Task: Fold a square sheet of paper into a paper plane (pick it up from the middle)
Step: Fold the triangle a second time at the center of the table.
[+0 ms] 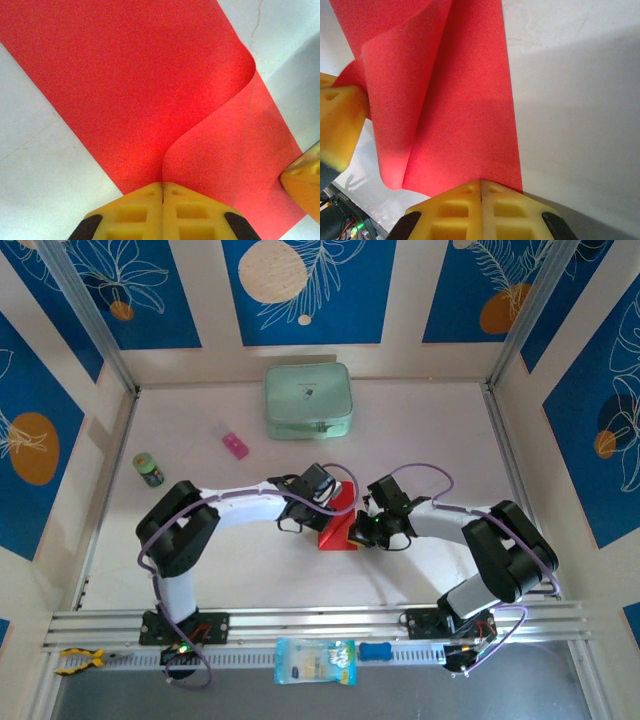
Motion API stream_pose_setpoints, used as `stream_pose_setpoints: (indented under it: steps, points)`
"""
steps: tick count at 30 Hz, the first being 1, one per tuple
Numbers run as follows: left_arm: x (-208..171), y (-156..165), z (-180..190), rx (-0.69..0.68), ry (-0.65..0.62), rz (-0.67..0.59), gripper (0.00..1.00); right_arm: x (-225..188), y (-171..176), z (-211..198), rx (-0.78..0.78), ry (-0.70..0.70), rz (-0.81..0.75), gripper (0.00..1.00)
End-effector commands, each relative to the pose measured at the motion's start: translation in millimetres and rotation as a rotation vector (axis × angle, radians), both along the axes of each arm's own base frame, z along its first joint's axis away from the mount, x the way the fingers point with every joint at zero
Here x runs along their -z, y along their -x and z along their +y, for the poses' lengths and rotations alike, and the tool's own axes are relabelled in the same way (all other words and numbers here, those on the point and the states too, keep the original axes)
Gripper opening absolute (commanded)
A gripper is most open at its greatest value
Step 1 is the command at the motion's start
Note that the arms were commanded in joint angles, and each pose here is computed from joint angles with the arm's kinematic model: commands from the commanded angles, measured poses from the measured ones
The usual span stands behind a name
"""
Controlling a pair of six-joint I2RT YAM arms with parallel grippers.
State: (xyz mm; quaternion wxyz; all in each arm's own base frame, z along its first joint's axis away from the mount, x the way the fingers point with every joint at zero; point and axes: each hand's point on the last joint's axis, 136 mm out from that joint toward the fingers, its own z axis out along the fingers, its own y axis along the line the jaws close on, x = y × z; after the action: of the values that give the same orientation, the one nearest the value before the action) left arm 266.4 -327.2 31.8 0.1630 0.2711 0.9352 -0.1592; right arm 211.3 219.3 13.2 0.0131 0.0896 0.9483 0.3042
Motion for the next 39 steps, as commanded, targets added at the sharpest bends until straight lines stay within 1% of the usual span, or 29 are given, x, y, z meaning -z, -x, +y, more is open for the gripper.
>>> stream_pose_setpoints:
  steps: [1, 5, 15, 39]
  points:
    - [-2.7, -8.4, -3.4, 0.003, 0.011, -0.002, 0.02, 14.2, 20.6, -15.8, -0.006, 0.069, 0.084, 0.04]
    - [1.0, -11.4, 0.7, -0.014, -0.016, -0.013, 0.02, 13.8, 20.2, -16.1, -0.004, 0.069, 0.084, 0.04]
    - [0.0, -15.1, 0.5, -0.019, -0.02, -0.027, 0.02, 14.4, 21.1, -16.6, -0.003, 0.067, 0.086, 0.04]
    - [15.7, -9.2, 1.4, -0.015, -0.038, 0.02, 0.02, 10.2, 17.5, -14.3, -0.006, 0.05, 0.071, 0.04]
